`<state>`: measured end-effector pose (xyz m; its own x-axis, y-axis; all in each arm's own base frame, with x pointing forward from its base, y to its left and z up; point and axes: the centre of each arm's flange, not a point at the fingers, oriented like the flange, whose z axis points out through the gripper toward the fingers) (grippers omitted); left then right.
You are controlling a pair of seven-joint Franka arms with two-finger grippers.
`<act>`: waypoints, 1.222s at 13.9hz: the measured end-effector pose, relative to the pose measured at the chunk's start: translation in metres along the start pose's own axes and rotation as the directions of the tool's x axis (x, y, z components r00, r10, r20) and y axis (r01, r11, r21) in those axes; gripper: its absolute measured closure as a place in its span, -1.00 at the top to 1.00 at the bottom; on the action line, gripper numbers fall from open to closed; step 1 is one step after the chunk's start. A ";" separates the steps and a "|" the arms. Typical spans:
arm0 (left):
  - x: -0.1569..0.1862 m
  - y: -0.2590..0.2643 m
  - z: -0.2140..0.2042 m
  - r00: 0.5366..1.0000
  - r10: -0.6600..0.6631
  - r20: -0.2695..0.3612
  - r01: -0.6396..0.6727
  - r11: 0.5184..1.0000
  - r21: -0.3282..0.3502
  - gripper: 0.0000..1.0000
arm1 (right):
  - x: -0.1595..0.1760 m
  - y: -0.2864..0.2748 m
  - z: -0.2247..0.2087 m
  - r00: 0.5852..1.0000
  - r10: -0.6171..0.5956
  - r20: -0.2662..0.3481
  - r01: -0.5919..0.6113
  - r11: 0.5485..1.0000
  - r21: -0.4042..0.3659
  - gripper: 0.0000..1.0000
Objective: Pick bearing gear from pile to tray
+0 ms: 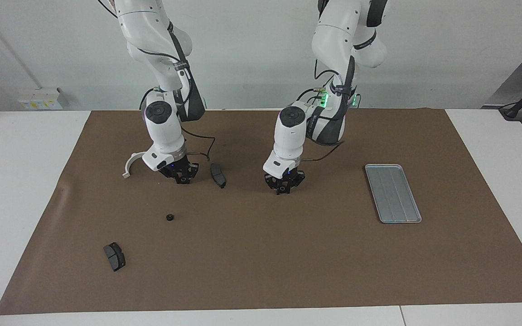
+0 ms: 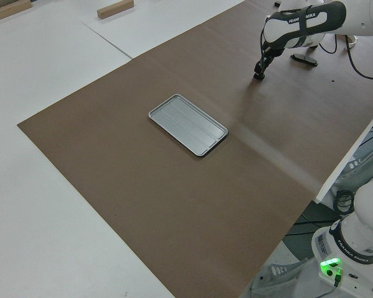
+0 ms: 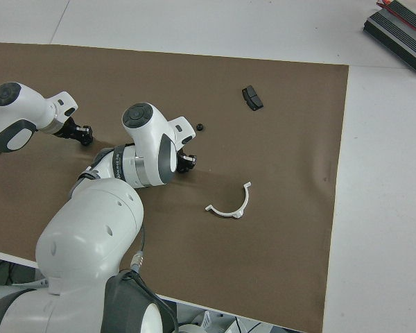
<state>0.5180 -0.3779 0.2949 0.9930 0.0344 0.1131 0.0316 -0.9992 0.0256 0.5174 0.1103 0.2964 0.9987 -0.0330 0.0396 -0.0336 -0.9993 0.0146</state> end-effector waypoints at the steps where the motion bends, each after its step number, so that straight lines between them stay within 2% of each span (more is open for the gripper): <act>1: -0.001 0.001 0.000 1.000 0.001 0.007 -0.001 1.000 0.005 -0.29 | 0.006 -0.003 -0.008 1.000 -0.001 -0.015 0.002 1.000 0.005 -0.30; 4: 0.008 -0.003 -0.011 0.999 -0.012 0.049 0.010 0.999 0.042 -0.29 | 0.022 -0.024 -0.039 0.999 -0.019 -0.030 0.020 1.000 0.015 -0.30; 7: 0.062 -0.046 -0.060 0.995 -0.088 0.042 0.086 0.995 0.047 -0.29 | 0.030 -0.047 -0.054 0.998 -0.029 -0.053 0.031 0.999 0.035 -0.30; 10: 0.115 -0.169 -0.110 0.996 -0.065 0.064 0.063 0.997 0.040 -0.29 | 0.033 -0.092 -0.063 0.997 -0.002 -0.072 0.007 0.998 0.061 -0.30; 12: 0.137 -0.266 -0.120 0.997 -0.012 0.075 0.009 0.999 0.030 -0.29 | 0.033 -0.137 -0.070 0.997 0.025 -0.076 -0.019 0.997 0.078 -0.30; 15: 0.142 -0.370 -0.106 0.994 0.046 0.101 -0.046 0.999 -0.006 -0.29 | 0.032 -0.205 -0.070 0.996 0.062 -0.065 -0.055 0.994 0.099 -0.30; 17: 0.132 -0.398 -0.087 0.995 0.052 0.079 -0.051 0.999 -0.010 -0.29 | 0.030 -0.255 -0.060 0.995 0.081 -0.055 -0.076 0.992 0.099 -0.30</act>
<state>0.6269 0.0263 0.3861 0.9992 -0.0194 0.0352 -0.0205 -0.9993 0.0298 0.5537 0.3649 0.3534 0.9890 -0.1133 0.0951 -0.1052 -0.9906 -0.0871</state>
